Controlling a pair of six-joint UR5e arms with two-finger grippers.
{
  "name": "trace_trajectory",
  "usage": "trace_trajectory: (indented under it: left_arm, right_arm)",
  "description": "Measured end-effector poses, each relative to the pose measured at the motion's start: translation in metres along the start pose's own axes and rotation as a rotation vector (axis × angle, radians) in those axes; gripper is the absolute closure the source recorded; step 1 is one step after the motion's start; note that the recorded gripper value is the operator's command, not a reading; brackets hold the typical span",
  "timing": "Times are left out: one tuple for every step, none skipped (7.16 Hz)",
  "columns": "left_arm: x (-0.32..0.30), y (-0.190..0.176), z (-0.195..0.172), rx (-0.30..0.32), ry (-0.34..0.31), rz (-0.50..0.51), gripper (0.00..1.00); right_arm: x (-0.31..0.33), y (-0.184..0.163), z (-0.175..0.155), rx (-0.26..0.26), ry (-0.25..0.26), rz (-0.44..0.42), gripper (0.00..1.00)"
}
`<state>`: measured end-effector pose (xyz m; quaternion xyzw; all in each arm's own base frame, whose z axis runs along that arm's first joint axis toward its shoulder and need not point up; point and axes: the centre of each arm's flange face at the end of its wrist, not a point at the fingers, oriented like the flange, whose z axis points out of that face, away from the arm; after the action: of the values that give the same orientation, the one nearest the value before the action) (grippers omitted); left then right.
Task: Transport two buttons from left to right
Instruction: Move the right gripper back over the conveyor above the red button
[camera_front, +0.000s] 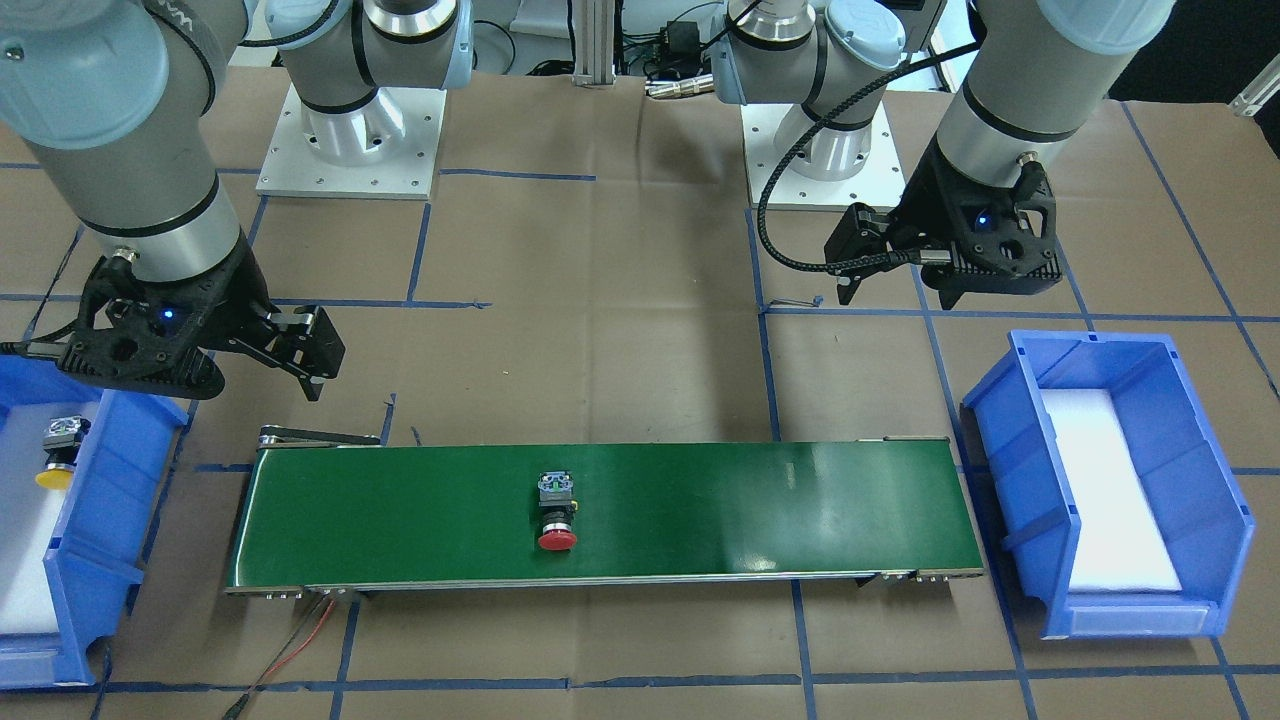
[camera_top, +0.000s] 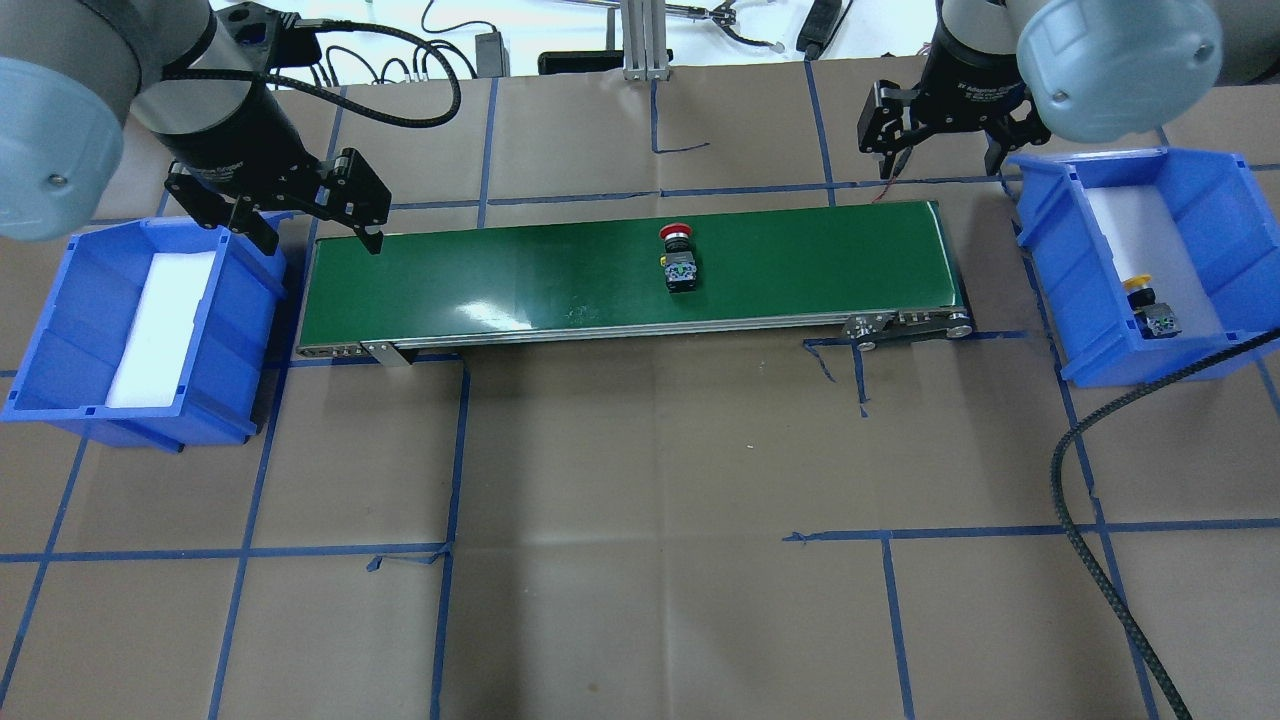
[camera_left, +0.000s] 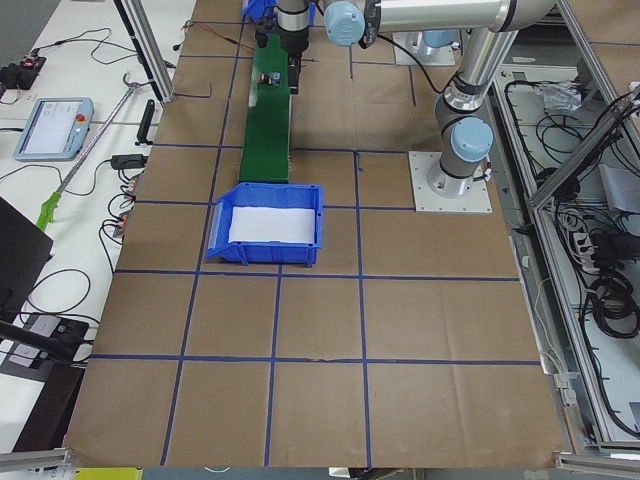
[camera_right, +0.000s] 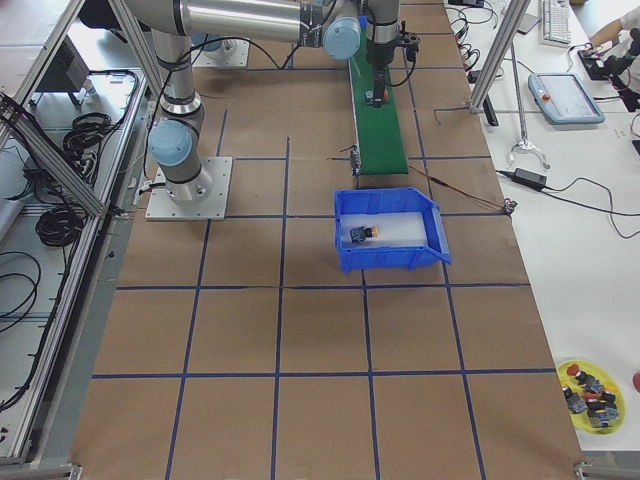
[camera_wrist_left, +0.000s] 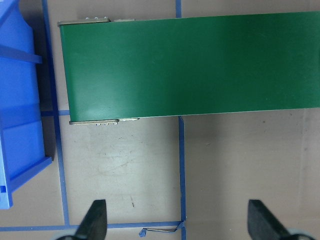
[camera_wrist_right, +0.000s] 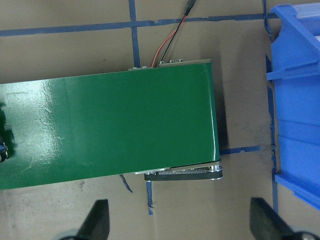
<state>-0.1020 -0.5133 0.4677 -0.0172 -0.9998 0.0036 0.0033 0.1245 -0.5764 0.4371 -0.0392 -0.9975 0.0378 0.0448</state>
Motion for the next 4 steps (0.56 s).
trace_trajectory:
  left_arm:
    - [0.0,0.0,0.0,0.0,0.0,0.0,0.01]
    - [0.0,0.0,0.0,0.0,0.0,0.0,0.01]
    - [0.0,0.0,0.0,0.0,-0.001,0.0,0.01]
    - [0.0,0.0,0.0,0.0,0.0,0.0,0.01]
  right_arm:
    - [-0.001,0.003,0.01,-0.012,-0.001,0.0,0.01]
    - [-0.002,0.005,0.02,-0.016,-0.002,-0.001,0.01]
    - [-0.004,0.006,0.029,-0.01,-0.008,-0.001,0.01]
    - [-0.006,0.007,0.037,-0.012,-0.027,0.0,0.01]
